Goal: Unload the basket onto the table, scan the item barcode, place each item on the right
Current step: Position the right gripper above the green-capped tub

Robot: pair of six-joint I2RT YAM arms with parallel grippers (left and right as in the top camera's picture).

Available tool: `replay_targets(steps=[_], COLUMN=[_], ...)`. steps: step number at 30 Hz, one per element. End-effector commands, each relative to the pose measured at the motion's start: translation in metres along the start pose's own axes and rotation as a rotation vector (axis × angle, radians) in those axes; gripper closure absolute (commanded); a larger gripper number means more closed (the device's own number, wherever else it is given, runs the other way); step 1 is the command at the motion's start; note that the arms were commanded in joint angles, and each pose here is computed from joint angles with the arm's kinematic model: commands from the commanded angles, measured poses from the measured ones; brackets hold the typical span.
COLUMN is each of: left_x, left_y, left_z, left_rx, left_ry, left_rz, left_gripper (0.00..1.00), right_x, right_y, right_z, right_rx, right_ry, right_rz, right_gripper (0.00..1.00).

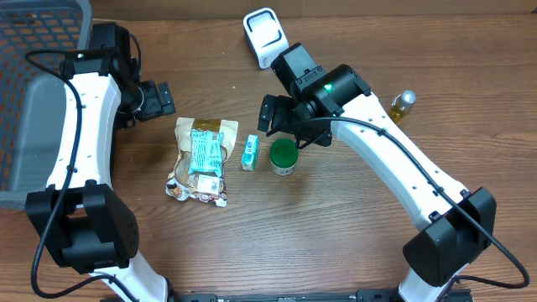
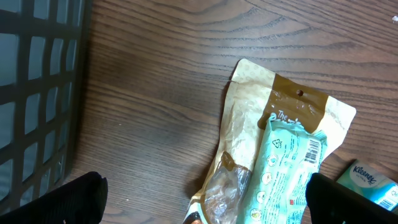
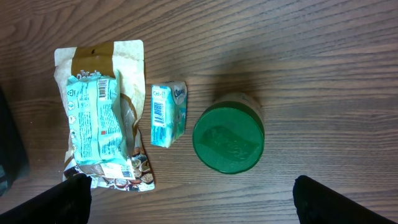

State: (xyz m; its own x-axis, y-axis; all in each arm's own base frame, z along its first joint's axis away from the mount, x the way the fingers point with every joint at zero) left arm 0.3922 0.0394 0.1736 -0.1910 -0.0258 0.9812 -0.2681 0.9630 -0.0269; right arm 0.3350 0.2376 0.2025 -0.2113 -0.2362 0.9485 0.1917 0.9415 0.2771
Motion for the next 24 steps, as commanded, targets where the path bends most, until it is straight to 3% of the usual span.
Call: replay_targets(steps=[1, 24], left_x=[0.0012, 0.0012], left_y=[-0.0034, -0.0034], left_z=[0.0015, 0.0015], left_rx=[-0.022, -0.022], left_ry=[-0.001, -0.001], left_rz=[0.009, 0.009], left_gripper=[0.0, 0.01], right_x=[0.0003, 0.0004], right_y=[-0.002, -0.0038], right_z=[-0.002, -0.0004], right_rx=[-0.006, -0.007], right_ry=[-0.013, -0.005], right_rz=[0.008, 0.016], right_gripper=[0.0, 0.0])
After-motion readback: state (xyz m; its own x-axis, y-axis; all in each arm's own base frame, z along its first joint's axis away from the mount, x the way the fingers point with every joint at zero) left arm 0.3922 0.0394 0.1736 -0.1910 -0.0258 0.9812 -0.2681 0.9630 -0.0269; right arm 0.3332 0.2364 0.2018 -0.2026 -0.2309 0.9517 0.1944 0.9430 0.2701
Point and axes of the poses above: each gripper's point midway between its finger pads, its own x axis back along the fingers, its own y axis along the line the jaws close on, z = x × y, the point moved 3 cm from there along x, back along the fingers, and after that the axes turned 3 degrees about -x, right-handed, at the moved point
